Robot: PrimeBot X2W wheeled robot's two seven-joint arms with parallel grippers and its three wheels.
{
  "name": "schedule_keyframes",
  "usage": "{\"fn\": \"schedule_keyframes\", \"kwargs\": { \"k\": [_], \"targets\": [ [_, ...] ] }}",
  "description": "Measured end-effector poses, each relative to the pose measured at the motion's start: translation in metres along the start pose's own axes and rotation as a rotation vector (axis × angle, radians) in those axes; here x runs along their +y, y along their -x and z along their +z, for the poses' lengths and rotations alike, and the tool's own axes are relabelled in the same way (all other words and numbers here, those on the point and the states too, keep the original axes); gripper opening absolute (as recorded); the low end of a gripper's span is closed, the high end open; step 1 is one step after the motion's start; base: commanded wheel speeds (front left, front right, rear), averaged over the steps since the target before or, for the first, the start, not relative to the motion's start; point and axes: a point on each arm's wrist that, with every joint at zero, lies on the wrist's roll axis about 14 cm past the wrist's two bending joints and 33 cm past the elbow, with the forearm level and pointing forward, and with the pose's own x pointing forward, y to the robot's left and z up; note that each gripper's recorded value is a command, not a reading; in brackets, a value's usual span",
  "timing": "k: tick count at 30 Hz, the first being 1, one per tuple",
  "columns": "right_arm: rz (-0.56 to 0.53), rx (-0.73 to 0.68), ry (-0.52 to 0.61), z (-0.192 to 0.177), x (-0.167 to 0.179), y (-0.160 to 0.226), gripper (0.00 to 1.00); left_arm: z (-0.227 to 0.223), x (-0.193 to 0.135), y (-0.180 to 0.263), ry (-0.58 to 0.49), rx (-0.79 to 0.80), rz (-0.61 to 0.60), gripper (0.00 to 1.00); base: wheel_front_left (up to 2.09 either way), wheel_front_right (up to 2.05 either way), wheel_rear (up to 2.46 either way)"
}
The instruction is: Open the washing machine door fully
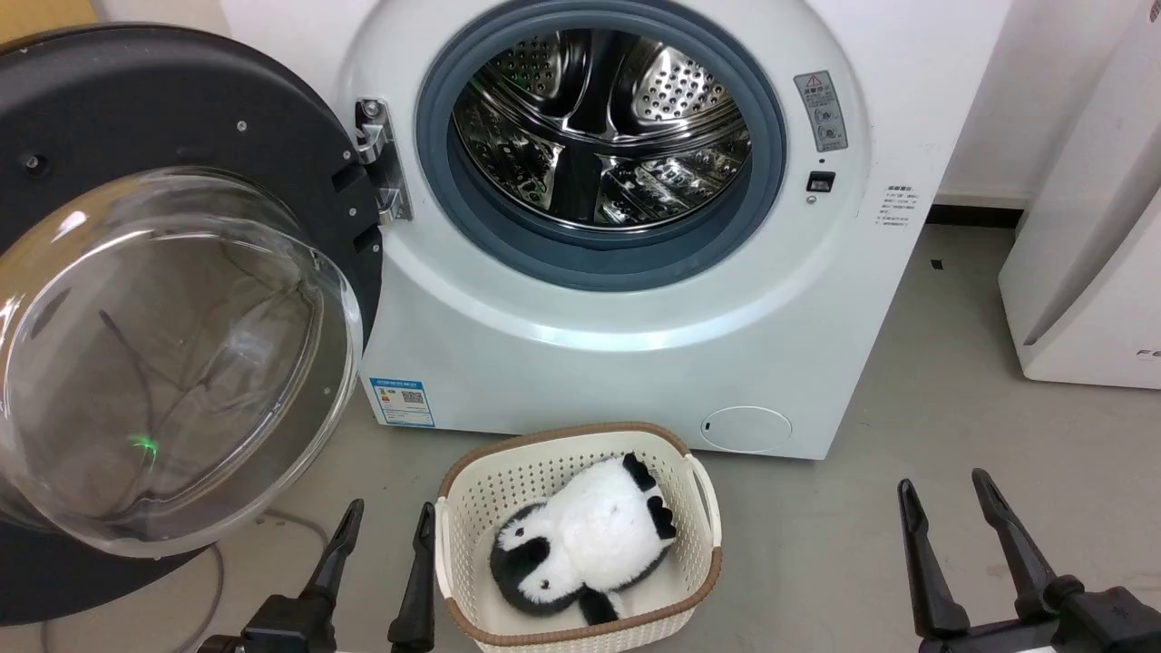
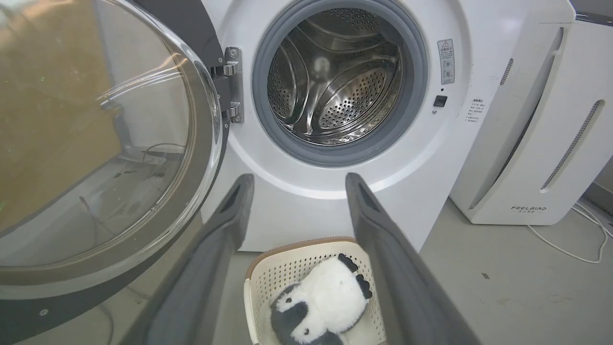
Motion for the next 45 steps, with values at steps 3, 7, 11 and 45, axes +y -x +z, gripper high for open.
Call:
{"fn": "schedule_keyframes", "kwargs": {
  "k": [3, 7, 11, 45],
  "targets": [
    [0.000, 0.000, -0.004, 0.000, 0.001, 0.000, 1.00, -0.001, 0.000, 0.001, -0.001, 0.001, 0.004, 1.00, 0.00, 0.00, 0.00],
    [0.002, 0.005, -0.011, -0.002, 0.002, 0.000, 1.00, 0.001, 0.000, 0.002, -0.005, -0.009, 0.008, 1.00, 0.00, 0.00, 0.00],
    [0.004, 0.014, -0.017, -0.005, 0.003, 0.002, 1.00, 0.002, -0.001, 0.003, -0.002, -0.016, 0.013, 1.00, 0.00, 0.00, 0.00],
    [-0.010, 0.048, -0.023, -0.012, 0.000, 0.004, 0.00, -0.001, 0.000, -0.001, -0.012, 0.005, 0.005, 0.00, 0.00, 0.00, 0.00]
  ]
}}
